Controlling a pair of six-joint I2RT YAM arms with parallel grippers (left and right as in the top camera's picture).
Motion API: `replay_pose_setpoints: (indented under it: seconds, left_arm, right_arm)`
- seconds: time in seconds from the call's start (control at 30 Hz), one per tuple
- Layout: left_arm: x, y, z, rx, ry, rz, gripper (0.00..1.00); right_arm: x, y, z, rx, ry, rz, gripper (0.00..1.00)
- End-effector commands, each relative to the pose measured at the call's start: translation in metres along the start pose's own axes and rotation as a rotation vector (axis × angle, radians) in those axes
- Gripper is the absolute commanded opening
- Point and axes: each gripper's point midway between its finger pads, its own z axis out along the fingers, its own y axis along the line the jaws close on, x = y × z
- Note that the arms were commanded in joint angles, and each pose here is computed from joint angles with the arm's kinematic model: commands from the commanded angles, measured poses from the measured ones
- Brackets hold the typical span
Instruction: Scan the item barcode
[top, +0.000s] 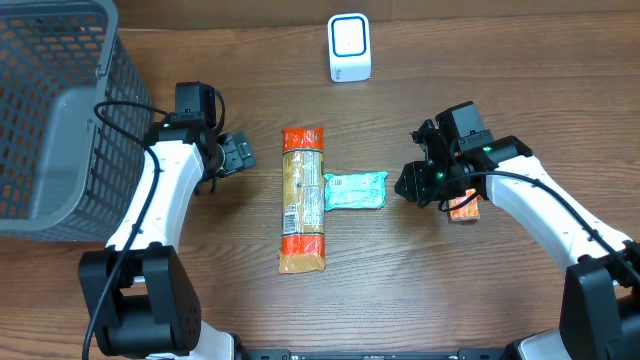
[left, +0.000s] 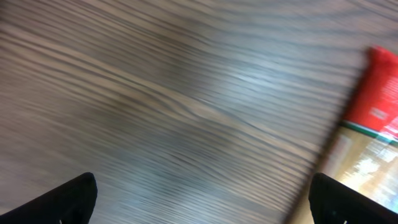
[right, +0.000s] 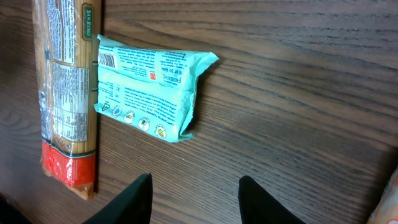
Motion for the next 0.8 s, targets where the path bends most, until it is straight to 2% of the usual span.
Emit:
replay_pose_setpoints:
  seconds: [0.0,0.03,0.07,0.1,0.23,0.33,0.43,0.57,0.77]
  left_arm:
    - [0.01,-0.043,-0.015,0.254,0.061,0.018,0.94]
    - [0.015,-0.057,-0.019,0.333,0.09,0.022,0.66]
    - [0.018,-0.064,-0.022,0.371,0.104,0.026,0.26]
    - [0.022,-0.073,-0.025,0.409,0.12,0.035,0.04]
    - [0.036,-0.096,-0.028,0.437,0.142,0.097,0.04]
    - [0.052,-0.117,-0.029,0.45,0.162,0.165,0.04]
    - [0.068,-0.136,-0.026,0.443,0.173,0.234,0.04]
    - [0.087,-0.147,-0.01,0.344,0.185,0.282,0.04]
    - [0.108,-0.178,0.012,0.352,0.206,0.36,0.04]
  right_arm:
    - [0.0,0.001,0.0,-0.006,-0.004,0.0,0.46]
    - [0.0,0.001,0.0,-0.007,-0.005,0.0,0.46]
    - [0.0,0.002,0.0,-0.007,-0.005,0.0,0.46]
    - [0.0,0.002,0.0,-0.007,-0.006,0.0,0.47]
    - [0.0,0.001,0.0,-0.006,-0.004,0.0,0.5]
    - [0.001,0.001,0.0,-0.006,-0.001,0.029,0.58]
    - [0.0,0.001,0.001,-0.006,0.0,0.061,0.6]
    - [0.001,0.0,0.002,-0.004,0.006,0.084,0.61]
    - [0.008,-0.006,0.014,0.008,0.051,0.108,0.61]
